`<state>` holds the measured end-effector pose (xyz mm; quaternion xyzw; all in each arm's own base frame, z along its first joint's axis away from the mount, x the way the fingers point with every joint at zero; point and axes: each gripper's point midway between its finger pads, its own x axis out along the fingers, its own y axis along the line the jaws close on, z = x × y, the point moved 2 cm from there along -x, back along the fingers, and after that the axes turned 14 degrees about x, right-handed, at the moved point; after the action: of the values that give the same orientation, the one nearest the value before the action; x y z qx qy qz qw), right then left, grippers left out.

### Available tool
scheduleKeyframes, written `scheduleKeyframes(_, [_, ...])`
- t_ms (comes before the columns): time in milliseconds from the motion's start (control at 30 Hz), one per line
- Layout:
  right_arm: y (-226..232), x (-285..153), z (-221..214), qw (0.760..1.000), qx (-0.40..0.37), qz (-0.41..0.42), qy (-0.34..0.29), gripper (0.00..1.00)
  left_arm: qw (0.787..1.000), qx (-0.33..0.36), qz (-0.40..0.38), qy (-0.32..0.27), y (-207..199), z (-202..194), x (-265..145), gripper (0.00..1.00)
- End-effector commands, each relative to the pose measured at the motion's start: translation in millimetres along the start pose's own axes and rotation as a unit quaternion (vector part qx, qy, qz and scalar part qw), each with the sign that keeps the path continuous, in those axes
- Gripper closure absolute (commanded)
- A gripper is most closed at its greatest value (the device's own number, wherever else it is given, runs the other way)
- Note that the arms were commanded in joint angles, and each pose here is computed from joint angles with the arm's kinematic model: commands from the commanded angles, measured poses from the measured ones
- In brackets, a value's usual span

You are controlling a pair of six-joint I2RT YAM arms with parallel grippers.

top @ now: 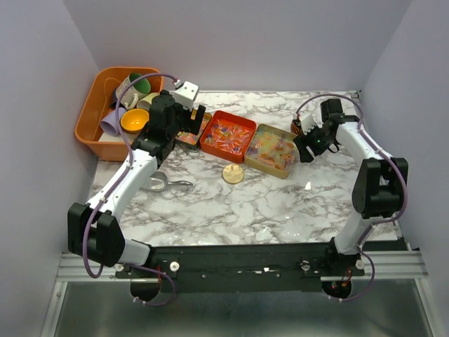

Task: Pack the candies
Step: Pick up the bottle lid at the center of the board.

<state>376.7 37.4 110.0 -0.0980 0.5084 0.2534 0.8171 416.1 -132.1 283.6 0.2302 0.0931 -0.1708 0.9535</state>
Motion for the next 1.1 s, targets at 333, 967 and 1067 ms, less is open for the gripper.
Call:
scheduleKeyframes(333, [-18.6,14.1,-16.4,0.997,-0.037,-0.025,0.059,0.47,0.999,0.026,-0.02,0.022,-7.6,-13.3,-14.3,0.01])
scheduleKeyframes(967, [-23.2,13.1,-24.3,0.993,-0.091,-0.027,0.077,0.87,0.998,0.028,-0.04,0.041,-5.2,-0.7,-12.7,0.02])
scheduleKeyframes(1067, [-16.5,-5.7,-22.8,0.991,-0.114,-0.027,0.061,0.93,0.996,0.059,-0.034,0.058,5.5,5.4,-15.6,0.03])
